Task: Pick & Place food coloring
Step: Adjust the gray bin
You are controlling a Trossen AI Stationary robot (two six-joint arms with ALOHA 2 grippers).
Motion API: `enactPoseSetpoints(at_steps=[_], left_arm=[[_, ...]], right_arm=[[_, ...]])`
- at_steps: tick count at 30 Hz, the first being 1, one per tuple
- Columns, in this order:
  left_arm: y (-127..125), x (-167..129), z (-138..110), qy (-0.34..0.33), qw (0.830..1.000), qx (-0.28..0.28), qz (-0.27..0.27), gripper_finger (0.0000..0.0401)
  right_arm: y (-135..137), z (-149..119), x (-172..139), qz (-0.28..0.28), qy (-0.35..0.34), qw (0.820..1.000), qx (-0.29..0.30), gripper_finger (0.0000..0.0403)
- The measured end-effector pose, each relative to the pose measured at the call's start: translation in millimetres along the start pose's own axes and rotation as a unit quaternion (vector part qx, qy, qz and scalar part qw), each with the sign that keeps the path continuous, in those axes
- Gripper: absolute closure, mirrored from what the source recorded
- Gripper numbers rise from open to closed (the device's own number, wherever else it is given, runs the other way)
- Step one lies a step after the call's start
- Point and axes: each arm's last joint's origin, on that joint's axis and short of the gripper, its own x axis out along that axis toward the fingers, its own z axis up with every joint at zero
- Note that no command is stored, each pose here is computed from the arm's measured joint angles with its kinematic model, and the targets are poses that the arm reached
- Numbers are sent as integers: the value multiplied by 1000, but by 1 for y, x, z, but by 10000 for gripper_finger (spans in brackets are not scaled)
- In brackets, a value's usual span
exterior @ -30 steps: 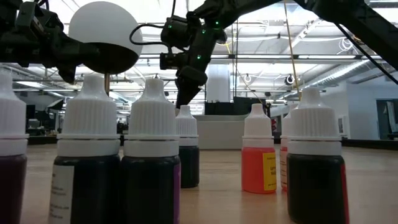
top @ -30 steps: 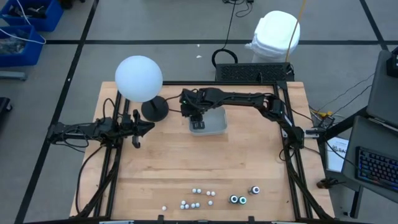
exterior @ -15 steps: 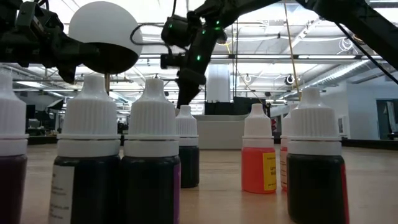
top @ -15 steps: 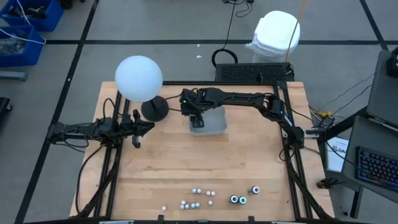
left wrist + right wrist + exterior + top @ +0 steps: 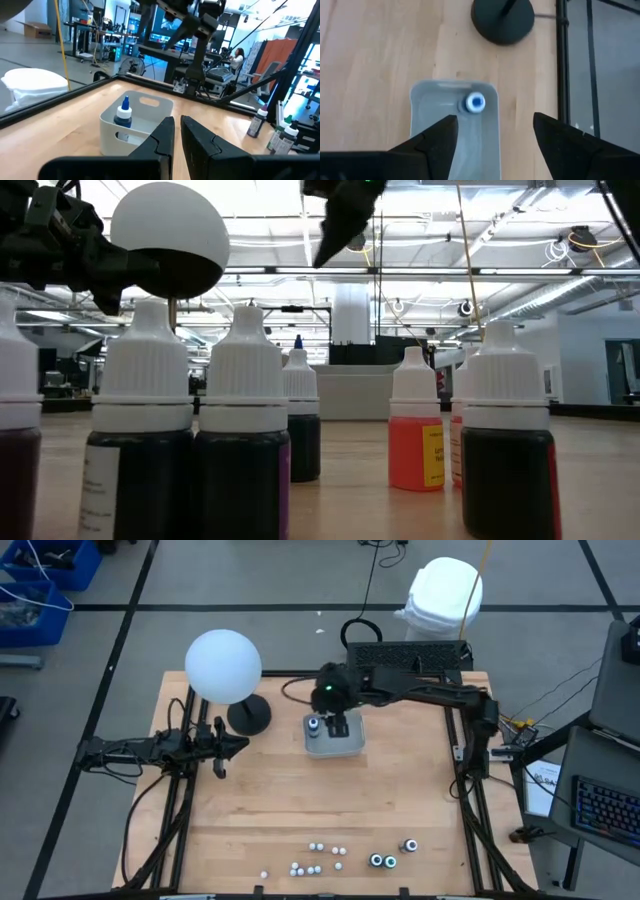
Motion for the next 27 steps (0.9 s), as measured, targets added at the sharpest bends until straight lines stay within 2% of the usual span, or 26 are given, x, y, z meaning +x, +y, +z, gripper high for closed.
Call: enactPoseSetpoints(at_steps=[5, 12, 19, 27], left_arm=[[0, 0, 0, 0, 1000, -11, 0, 364], [0, 0, 0, 1, 1000, -10, -4, 364], [0, 0, 0, -2, 1000, 3, 6, 364], [1, 0, 0, -2, 1000, 19, 9, 364]], right_arm=[[-3, -34, 4, -5, 20, 1000, 19, 165], [-4, -75, 28, -22, 20, 999, 30, 165], [-5, -89, 55, -13, 49, 999, 15, 165], [-18, -96, 80, -22, 56, 998, 30, 165]])
